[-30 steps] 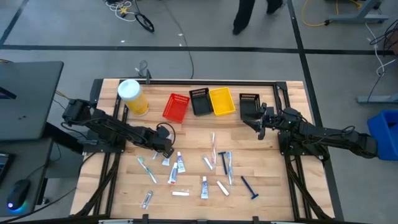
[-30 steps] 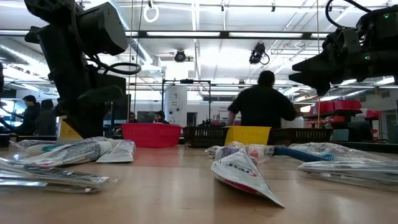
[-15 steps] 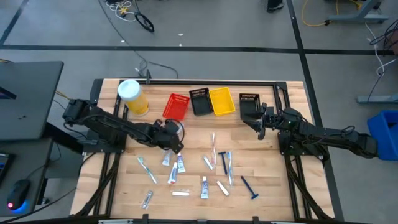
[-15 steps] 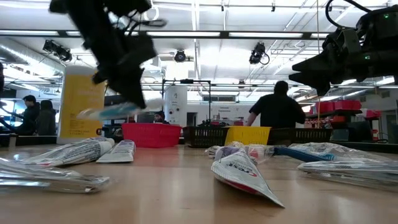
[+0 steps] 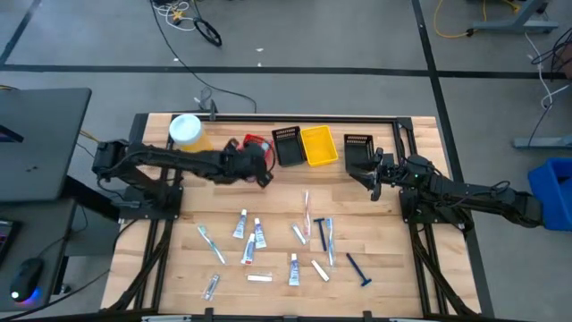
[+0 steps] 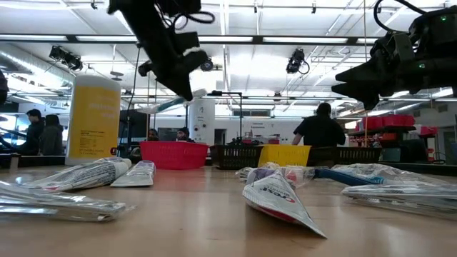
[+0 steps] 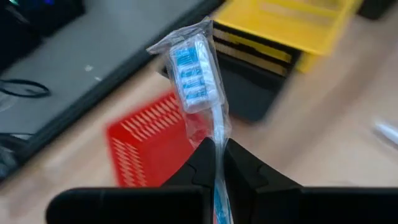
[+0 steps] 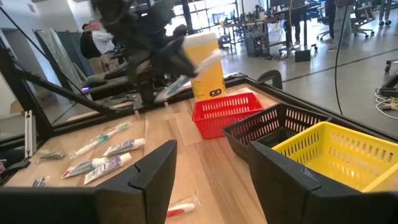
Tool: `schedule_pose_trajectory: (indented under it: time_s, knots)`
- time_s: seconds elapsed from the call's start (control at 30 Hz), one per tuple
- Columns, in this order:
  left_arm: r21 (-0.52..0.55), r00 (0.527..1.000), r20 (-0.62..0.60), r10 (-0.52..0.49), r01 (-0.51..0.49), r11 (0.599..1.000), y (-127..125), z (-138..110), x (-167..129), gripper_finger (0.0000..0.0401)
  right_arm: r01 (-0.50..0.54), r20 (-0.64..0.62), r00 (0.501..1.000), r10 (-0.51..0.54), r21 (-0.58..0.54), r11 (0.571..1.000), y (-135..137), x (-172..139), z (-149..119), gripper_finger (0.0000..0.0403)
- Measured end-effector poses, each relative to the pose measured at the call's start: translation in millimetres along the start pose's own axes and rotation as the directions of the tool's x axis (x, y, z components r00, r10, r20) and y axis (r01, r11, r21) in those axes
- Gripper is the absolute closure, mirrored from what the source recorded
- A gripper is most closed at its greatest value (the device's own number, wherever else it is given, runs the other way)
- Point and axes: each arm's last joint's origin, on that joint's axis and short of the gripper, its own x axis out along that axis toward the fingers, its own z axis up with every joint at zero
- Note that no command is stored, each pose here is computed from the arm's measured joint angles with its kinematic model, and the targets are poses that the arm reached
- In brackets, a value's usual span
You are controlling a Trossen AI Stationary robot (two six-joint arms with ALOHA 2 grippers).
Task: Pick & Place Travel size toiletries
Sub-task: Put the blue toothbrush into the red bin
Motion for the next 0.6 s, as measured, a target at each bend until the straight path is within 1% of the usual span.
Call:
schedule_pose_trajectory:
  time_s: [0.1, 0.23, 0.3, 0.4, 0.6]
  knots:
    - [0.028, 1.0, 0.007, 0.009, -0.009, 1.0, 13.4, 11.0, 19.4, 0.0384, 0.0, 0.0, 1.0, 0.0, 0.0, 1.0, 0.0, 0.0, -0.1, 0.0204]
    - [0.02, 0.999, 0.005, -0.052, 0.052, 0.998, 27.7, 22.3, 48.9, 0.0383, 0.001, 0.0, 1.0, -0.001, 0.0, 1.0, -0.1, 0.0, -0.1, 0.0203]
    - [0.023, 0.998, -0.02, -0.055, 0.056, 0.998, 32.2, 21.1, 64.8, 0.0382, 0.006, 0.001, 1.0, -0.006, 0.0, 1.0, -0.2, 0.0, 0.0, 0.0197]
    - [0.028, 0.997, -0.072, -0.015, 0.017, 0.999, 38.5, 15.1, 82.7, 0.0383, 0.019, 0.004, 1.0, -0.019, 0.0, 1.0, -0.6, -0.1, 0.0, 0.0185]
    - [0.037, 0.99, -0.138, 0.018, -0.013, 0.999, 37.8, 3.2, 104.4, 0.0382, 0.022, -0.012, 1.0, -0.022, 0.002, 1.0, -0.9, -0.1, -1.5, 0.0165]
